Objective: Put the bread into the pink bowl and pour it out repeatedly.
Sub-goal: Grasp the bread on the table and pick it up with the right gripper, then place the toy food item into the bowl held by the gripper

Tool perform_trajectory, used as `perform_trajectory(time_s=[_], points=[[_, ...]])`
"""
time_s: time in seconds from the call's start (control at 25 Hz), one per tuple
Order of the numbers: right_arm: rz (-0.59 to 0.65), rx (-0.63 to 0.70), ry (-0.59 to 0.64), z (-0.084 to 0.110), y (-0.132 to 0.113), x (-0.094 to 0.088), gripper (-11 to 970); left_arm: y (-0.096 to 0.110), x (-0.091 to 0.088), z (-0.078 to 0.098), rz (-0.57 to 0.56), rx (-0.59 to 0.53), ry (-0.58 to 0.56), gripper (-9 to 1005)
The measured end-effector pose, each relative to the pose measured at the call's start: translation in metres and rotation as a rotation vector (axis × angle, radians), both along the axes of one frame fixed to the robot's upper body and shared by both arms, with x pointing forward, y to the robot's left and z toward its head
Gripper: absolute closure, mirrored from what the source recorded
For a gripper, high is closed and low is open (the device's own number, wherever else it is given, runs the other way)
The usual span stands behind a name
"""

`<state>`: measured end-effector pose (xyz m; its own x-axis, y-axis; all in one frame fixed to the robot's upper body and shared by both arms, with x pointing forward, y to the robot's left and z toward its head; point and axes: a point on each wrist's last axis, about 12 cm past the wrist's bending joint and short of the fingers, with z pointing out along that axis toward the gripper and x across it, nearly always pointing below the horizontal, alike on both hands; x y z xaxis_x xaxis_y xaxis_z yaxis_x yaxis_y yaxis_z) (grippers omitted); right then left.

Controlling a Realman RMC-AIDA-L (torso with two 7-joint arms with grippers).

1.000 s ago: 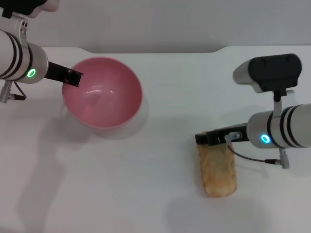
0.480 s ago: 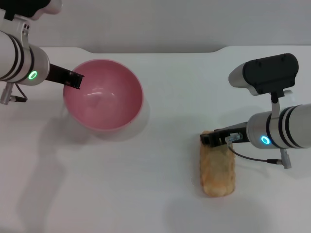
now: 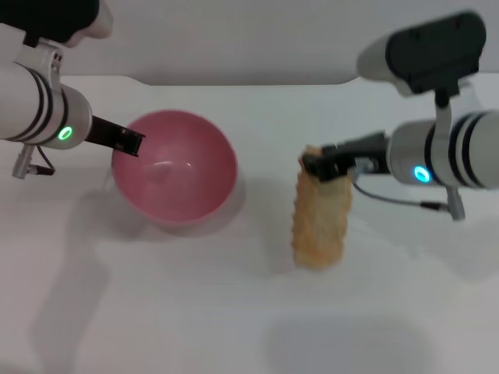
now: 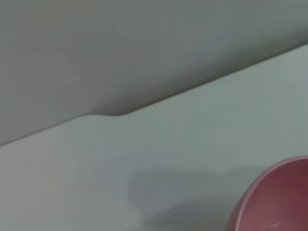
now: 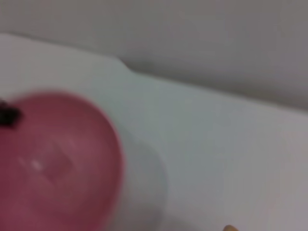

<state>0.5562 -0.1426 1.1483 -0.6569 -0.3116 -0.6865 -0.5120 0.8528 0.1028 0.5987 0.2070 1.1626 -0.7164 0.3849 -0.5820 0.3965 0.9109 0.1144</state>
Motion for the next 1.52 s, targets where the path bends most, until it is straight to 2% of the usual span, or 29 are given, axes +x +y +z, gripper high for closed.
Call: perform_trajectory(time_s=[0.28, 0.4, 0.52, 0.64, 0.76, 0.88, 1.28, 1.52], points=[[0.048, 0.024, -0.172, 0.057, 0.012, -0.007, 671, -0.013, -0.005, -0.004, -0.041, -0.035, 0.024, 949], [0.060, 0.026, -0.235, 0.074, 0.015, -0.009, 729, -0.021, -0.008, -0.005, -0.067, -0.040, 0.031, 949], [0.069, 0.009, -0.287, 0.084, 0.019, -0.005, 748, -0.027, -0.009, -0.004, -0.084, -0.053, 0.036, 949], [0.085, 0.001, -0.297, 0.081, 0.025, 0.000, 767, -0.033, -0.009, -0.001, -0.098, -0.083, 0.036, 949], [0.108, -0.005, -0.290, 0.065, 0.035, 0.008, 793, -0.038, -0.009, 0.004, -0.116, -0.104, 0.027, 949], [0.113, -0.003, -0.285, 0.058, 0.038, 0.012, 812, -0.041, -0.009, 0.008, -0.125, -0.111, 0.017, 949], [0.155, -0.004, -0.279, 0.049, 0.049, 0.008, 835, -0.046, -0.008, 0.015, -0.145, -0.114, -0.005, 949], [0.194, -0.010, -0.289, 0.050, 0.058, 0.004, 637, -0.048, -0.006, 0.018, -0.153, -0.115, -0.016, 949]])
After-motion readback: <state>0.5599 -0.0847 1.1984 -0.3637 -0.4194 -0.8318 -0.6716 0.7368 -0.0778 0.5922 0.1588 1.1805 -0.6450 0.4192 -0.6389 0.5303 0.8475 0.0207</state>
